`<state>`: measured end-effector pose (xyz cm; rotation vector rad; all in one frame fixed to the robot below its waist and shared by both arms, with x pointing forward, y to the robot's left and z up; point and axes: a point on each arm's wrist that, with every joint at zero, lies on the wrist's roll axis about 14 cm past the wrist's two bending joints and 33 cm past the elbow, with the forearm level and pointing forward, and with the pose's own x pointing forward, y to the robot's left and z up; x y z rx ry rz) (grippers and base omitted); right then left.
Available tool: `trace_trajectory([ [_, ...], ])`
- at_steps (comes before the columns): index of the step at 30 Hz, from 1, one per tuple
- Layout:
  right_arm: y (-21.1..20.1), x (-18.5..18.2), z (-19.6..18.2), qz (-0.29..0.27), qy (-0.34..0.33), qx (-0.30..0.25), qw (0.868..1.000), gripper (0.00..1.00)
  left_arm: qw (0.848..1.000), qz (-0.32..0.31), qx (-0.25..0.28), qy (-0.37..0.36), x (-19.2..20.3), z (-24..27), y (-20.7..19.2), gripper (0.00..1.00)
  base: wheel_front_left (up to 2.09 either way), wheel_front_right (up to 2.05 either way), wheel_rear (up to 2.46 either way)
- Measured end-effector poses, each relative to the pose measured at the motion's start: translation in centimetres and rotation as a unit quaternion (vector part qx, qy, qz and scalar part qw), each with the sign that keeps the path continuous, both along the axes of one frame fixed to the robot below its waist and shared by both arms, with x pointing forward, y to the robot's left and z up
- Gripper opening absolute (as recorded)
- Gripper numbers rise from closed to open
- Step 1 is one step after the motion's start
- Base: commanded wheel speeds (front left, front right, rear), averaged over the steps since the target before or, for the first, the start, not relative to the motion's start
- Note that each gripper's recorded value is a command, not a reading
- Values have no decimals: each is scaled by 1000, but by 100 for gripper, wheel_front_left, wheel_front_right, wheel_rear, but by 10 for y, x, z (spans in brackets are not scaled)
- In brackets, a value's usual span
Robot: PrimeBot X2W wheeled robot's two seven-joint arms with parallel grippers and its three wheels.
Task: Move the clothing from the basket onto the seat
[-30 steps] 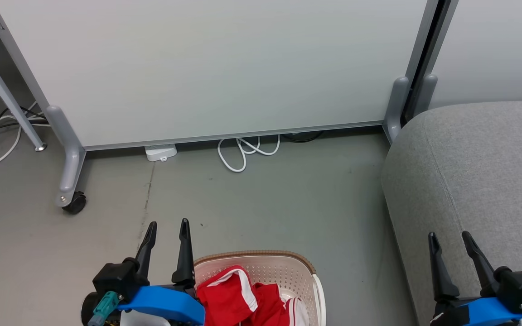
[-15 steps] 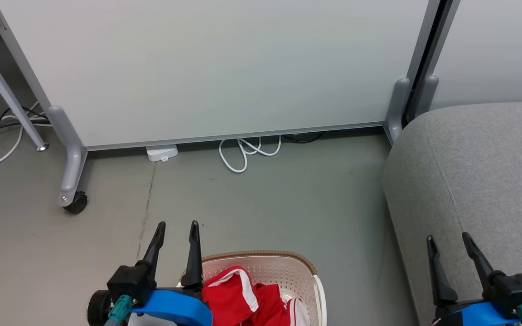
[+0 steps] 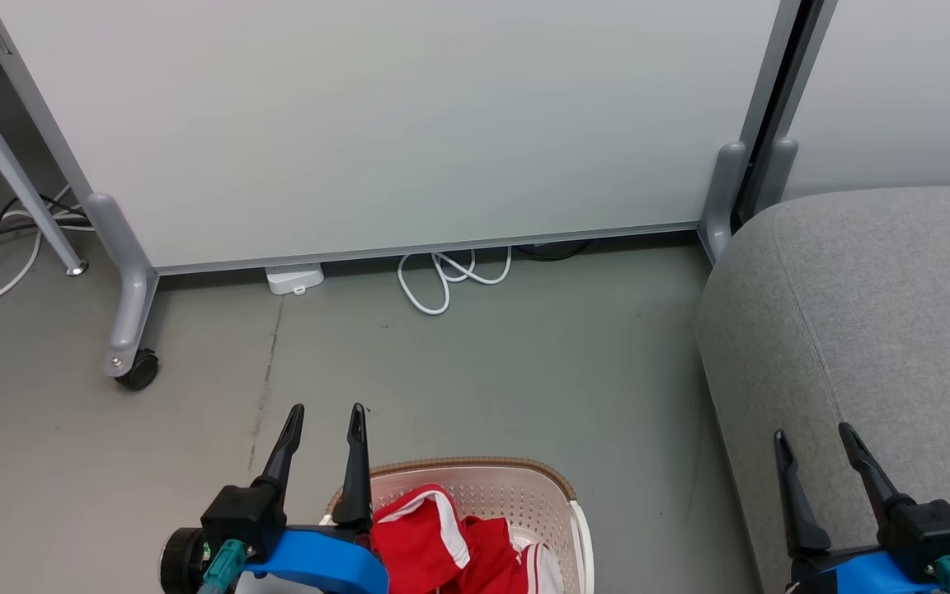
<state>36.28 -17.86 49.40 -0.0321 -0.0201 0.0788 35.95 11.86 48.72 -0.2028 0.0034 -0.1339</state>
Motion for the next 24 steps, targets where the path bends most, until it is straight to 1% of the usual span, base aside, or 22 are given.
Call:
trace_trajectory([
  [10, 3, -2, -2, 4, 3, 2, 1000, 100, 1000, -3, 0, 17, 3, -11, -3, 100, 0, 0, 0],
  [12, 4, -1, -3, 6, 4, 2, 1000, 100, 999, -5, -3, 32, 5, -20, -5, 100, 0, 0, 0],
  [14, 8, 2, -3, 11, 5, 1, 1000, 100, 999, -5, -17, 49, 8, -29, -7, 100, 0, 0, 0],
  [19, 12, 11, -6, 17, 9, -2, 1000, 100, 994, -19, -17, 106, 19, -66, -16, 100, 0, 0, 0],
  [21, 11, 14, -10, 16, 14, -2, 1000, 100, 990, -27, -22, 136, 24, -84, -22, 100, 0, 0, 0],
  [24, 11, 19, -15, 16, 21, -4, 1000, 100, 983, -44, -13, 179, 29, -113, -33, 100, 0, 0, 0],
])
